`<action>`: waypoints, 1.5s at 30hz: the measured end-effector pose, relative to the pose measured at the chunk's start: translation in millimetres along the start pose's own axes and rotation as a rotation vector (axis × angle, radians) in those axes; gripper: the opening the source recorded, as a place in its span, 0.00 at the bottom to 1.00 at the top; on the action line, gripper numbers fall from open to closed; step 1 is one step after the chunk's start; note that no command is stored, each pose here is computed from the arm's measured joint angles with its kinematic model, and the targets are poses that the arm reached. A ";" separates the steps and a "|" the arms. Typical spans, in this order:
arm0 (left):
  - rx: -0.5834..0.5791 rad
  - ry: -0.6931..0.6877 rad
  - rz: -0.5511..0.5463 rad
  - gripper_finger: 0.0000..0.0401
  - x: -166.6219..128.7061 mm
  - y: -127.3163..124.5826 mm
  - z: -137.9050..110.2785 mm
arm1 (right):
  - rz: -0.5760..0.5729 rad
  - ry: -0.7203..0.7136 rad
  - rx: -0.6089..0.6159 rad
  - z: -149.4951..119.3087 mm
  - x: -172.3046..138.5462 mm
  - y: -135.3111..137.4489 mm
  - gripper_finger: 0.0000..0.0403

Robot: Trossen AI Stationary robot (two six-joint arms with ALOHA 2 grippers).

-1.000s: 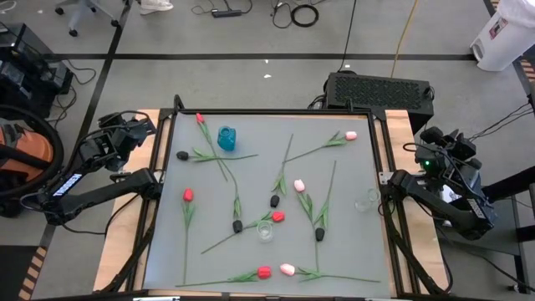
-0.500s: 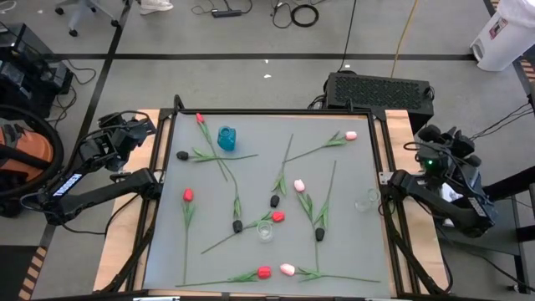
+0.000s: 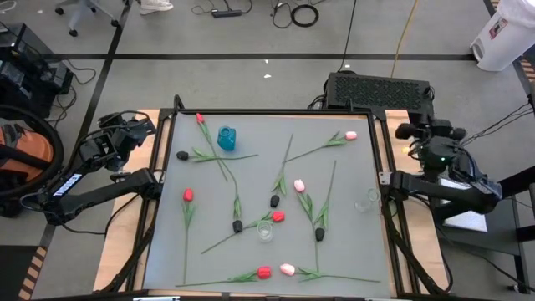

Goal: Sort flowers into vase by color
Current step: Put the black flower into the right transparent vase

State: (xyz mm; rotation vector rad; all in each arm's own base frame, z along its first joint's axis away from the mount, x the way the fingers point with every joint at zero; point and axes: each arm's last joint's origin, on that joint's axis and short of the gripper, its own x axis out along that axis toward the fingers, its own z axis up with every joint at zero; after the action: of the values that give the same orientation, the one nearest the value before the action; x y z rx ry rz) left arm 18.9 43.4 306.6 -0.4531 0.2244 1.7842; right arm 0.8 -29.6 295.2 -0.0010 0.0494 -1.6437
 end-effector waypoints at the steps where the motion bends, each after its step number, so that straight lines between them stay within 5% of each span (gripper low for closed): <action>1: 0.000 0.000 0.000 0.39 0.0 0.0 0.0 | 0.064 -0.005 -0.027 3.9 0.1 3.6 0.07; 7: 0.000 0.000 0.000 0.39 0.0 0.0 0.0 | 0.505 -0.161 -0.062 30.0 -3.8 22.0 0.03; 14: 0.000 0.000 0.000 0.39 0.0 0.0 0.0 | 0.626 -0.198 0.164 50.4 -6.1 26.2 0.04; 18: 0.000 0.000 0.000 0.39 0.0 0.1 0.0 | 0.792 -0.166 0.256 63.9 -9.0 32.2 0.04; 23: 0.000 0.000 0.000 0.39 0.0 0.0 0.0 | 1.009 -0.056 0.219 80.2 -12.8 47.2 0.04; 33: 0.000 0.000 0.000 0.39 0.0 0.0 0.0 | 1.264 0.242 0.102 102.6 -17.0 81.8 0.04; 45: 0.000 0.000 0.000 0.39 0.0 0.0 0.0 | 1.537 0.398 0.181 132.8 -24.6 97.9 0.04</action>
State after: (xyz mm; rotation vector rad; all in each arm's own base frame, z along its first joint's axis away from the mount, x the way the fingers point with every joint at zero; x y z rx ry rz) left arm 18.9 43.4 306.6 -0.4530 0.2249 1.7841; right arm 104.3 -16.4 425.4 0.4054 0.1566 -0.0872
